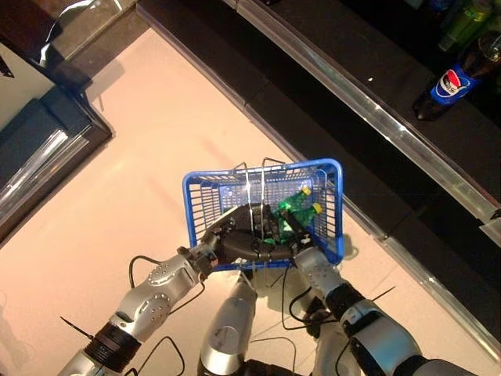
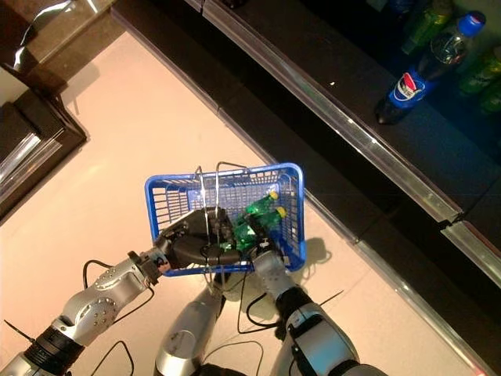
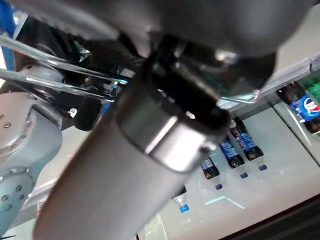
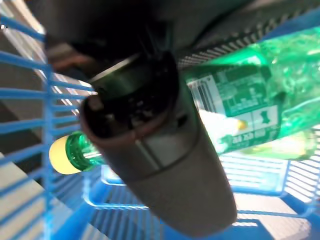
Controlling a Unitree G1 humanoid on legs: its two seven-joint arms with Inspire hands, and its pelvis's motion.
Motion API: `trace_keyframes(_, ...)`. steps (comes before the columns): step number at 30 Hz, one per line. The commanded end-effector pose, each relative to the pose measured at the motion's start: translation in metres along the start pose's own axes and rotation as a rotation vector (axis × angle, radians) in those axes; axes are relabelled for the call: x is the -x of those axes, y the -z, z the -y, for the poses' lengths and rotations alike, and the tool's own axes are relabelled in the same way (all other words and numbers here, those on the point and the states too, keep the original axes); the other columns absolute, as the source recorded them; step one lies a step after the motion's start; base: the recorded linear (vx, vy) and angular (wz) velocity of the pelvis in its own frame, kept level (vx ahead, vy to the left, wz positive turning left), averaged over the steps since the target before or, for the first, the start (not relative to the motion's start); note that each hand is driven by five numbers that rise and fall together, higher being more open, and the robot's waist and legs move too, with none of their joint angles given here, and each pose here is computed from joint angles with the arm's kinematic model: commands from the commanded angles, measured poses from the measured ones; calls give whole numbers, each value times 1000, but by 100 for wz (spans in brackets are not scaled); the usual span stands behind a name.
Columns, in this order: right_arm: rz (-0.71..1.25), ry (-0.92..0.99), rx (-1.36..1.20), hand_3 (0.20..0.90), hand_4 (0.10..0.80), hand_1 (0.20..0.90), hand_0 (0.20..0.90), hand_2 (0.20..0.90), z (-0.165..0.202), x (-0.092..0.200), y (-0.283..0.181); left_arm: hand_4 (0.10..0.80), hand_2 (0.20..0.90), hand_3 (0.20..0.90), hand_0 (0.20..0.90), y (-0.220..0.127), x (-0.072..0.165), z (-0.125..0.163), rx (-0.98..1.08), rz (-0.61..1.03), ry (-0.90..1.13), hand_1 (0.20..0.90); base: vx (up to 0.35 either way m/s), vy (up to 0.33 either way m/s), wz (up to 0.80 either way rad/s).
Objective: Pick up the drink and place into the basket.
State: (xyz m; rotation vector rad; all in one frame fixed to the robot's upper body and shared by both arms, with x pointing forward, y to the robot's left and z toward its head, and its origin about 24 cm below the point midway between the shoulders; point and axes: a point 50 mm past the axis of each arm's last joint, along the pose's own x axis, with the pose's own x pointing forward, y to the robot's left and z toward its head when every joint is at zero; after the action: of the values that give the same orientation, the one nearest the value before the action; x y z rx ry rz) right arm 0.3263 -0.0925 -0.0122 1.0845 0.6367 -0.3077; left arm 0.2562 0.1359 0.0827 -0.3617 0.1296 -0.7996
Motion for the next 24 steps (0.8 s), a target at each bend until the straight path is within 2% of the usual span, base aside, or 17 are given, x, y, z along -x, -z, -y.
trace_keyframes(1, -66, -227, -7, 200, 100, 300, 300, 300, -56, 7, 13, 100, 300, 200, 300, -125, 2, 129, -242, 636, 808, 300, 22, 1, 6)
trace_keyframes(2, -57, -219, -2, 326, 226, 408, 408, 408, -53, 6, 8, 100, 300, 200, 300, -125, 3, 129, -242, 635, 812, 300, 16, 2, 5)
trace_keyframes(3, -46, -209, 7, 604, 504, 646, 646, 646, -50, 4, 5, 100, 300, 200, 300, -125, 3, 129, -242, 635, 812, 300, 14, 2, 6)
trace_keyframes(4, -40, -204, 12, 782, 682, 799, 799, 799, -49, 4, 3, 100, 300, 200, 300, -125, 3, 129, -242, 635, 811, 300, 11, 6, 7)
trace_keyframes(5, -35, -199, 18, 900, 800, 900, 900, 900, -47, 3, 1, 100, 300, 200, 300, -125, 4, 129, -241, 637, 810, 300, 3, 6, 5)
trace_keyframes(15, 5, -206, 46, 900, 800, 900, 900, 900, -42, 2, -13, 100, 300, 200, 300, -126, 7, 128, -244, 656, 803, 300, 0, 1, 0)
trace_keyframes(19, -12, -214, 65, 900, 800, 900, 900, 900, -50, 2, -3, 100, 300, 200, 300, -131, -8, 134, -242, 657, 770, 300, 25, 8, 0)
trace_keyframes(20, -45, -227, 87, 900, 800, 900, 900, 900, -60, 3, 3, 100, 300, 200, 300, -140, -26, 137, -245, 660, 722, 300, 65, 30, 2)
trace_keyframes(24, -67, -276, 140, 900, 800, 900, 900, 900, -69, 7, 6, 100, 300, 200, 300, -148, -43, 140, -248, 684, 662, 300, 23, 70, -8)
